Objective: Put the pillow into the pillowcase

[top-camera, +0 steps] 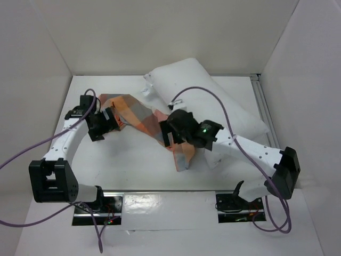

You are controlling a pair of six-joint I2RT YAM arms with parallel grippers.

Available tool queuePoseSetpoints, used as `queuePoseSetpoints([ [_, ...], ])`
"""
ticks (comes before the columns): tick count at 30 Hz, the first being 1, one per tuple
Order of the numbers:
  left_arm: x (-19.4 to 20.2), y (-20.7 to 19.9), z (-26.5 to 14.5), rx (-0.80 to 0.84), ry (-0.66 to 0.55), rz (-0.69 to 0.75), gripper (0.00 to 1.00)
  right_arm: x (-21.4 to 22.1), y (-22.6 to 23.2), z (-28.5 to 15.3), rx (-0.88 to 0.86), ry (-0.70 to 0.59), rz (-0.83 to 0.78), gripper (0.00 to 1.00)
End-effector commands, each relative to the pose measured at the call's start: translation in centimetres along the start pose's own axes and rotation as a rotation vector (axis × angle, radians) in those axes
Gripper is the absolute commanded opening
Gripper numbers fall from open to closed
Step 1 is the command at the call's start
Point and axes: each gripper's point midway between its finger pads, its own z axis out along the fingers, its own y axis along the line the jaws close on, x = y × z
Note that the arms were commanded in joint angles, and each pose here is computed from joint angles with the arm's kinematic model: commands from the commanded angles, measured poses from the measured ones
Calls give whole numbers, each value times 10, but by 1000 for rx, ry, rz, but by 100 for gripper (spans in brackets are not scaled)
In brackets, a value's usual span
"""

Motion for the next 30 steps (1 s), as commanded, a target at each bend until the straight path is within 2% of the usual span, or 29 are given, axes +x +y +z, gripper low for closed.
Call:
queuePoseSetpoints([
  [1, 4, 8, 17, -24, -29, -81, 98, 26, 37, 6, -57, 26, -43, 100],
  [2, 0, 13, 22, -57, -48, -97, 98, 37, 52, 8, -78, 44, -60, 100],
  [4, -7, 25, 31, -117, -69, -144, 98, 58, 54, 29, -34, 100, -85, 100],
  [7, -22, 65, 37, -265, -97, -236, 99, 81, 40, 50, 47, 170, -45, 100],
  [10, -37, 86, 44, -290, -138, -304, 99, 111, 25, 68, 69, 249, 17, 100],
  [12, -42, 84, 53, -274, -119, -313, 99, 117, 18, 83, 80, 251, 50, 90],
  [14, -53, 88, 72, -293, -92, -332, 99, 130, 8, 99, 134, 278, 54, 75],
  [15, -54, 89, 79, -300, -79, -333, 97, 128, 4, 104, 161, 276, 63, 54],
  [17, -55, 86, 95, -294, -25, -337, 64, 130, -3, 112, 216, 279, 40, 31],
  [18, -56, 84, 96, -289, -14, -338, 39, 119, -5, 109, 244, 259, 33, 5],
  [19, -59, 80, 94, -272, -13, -339, 13, 114, -7, 108, 259, 250, 29, 0],
  [20, -72, 78, 89, -264, -36, -333, 0, 100, -6, 99, 255, 218, 39, 0],
  [23, -96, 68, 60, -246, -107, -312, 0, 50, 3, 61, 185, 103, 43, 0],
  [28, -174, 25, -55, -110, -418, -271, 0, -56, 18, -28, 22, -171, 75, 0],
  [30, -200, 7, -120, -12, -570, -266, 0, -85, 15, -62, -12, -259, 68, 0],
])
